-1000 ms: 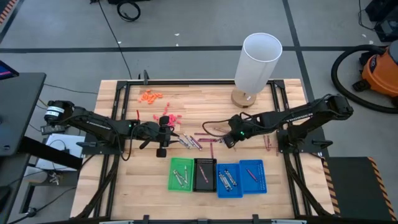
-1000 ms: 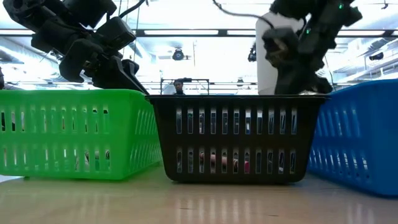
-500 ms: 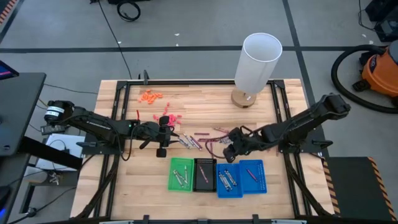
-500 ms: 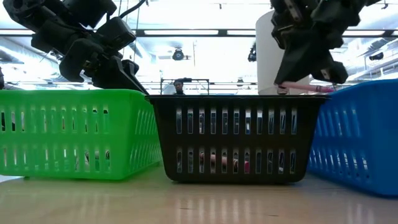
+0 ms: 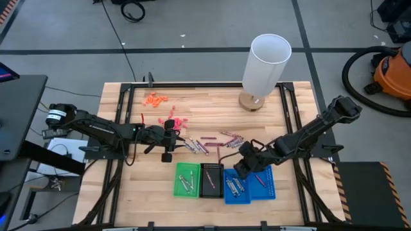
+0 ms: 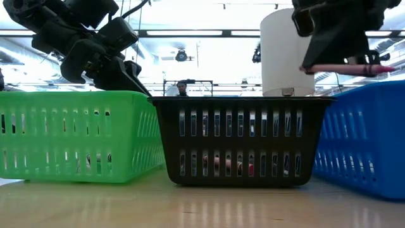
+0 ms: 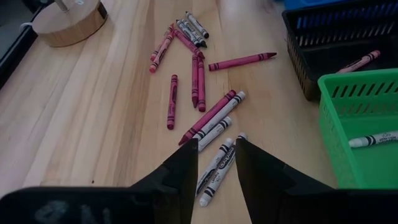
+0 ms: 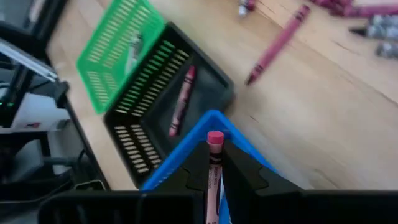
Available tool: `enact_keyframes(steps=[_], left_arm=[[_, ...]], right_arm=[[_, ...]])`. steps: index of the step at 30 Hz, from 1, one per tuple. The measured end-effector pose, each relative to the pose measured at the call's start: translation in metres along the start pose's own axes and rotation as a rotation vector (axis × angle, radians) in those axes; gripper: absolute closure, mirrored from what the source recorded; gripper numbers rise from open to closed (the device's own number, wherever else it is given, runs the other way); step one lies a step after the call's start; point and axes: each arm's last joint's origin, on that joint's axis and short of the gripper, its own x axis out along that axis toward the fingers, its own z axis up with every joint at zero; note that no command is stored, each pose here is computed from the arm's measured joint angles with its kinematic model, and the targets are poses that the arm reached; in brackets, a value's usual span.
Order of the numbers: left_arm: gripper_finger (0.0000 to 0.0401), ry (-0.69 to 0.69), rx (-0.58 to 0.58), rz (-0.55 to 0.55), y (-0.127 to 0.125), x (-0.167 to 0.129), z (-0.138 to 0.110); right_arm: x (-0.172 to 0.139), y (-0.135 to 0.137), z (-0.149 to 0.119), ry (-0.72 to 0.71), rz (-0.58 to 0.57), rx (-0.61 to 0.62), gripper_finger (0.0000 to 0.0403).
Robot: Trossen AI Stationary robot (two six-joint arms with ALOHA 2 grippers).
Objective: Sort crayons
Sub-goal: Put the pink crayon into the black bin
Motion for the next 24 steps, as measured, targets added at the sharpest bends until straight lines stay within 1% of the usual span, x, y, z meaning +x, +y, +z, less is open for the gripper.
enact_keyframes(steps=[5, 7, 10, 13, 18, 22, 24], left_arm=[[0.0284, -0.006, -0.001, 0.0, 0.0, 0.0, 0.001], [0.0284, -0.009, -0.003, 0.001, 0.0, 0.0, 0.001], [0.0284, -0.009, -0.009, 0.001, 0.0, 0.0, 0.001], [0.0284, -0.008, -0.025, 0.0, 0.0, 0.0, 0.001], [0.0284, -0.008, -0.027, 0.0, 0.0, 0.0, 0.001], [0.0284, -0.004, -0.028, 0.0, 0.0, 0.0, 0.0], [0.0284, -0.002, -0.03, 0.0, 0.0, 0.0, 0.0]], right_arm=[[0.004, 0.012, 0.001, -0.088, 0.093, -0.111, 0.0364], [0.009, 0.02, 0.002, -0.133, 0.156, -0.172, 0.0364], [0.022, 0.028, 0.004, -0.196, 0.216, -0.248, 0.0364], [0.041, 0.033, 0.006, -0.249, 0.258, -0.273, 0.0364], [0.073, 0.032, 0.006, -0.291, 0.278, -0.294, 0.0364], [0.091, 0.043, 0.007, -0.298, 0.253, -0.34, 0.0364], [0.099, 0.048, 0.007, -0.276, 0.233, -0.369, 0.0364]])
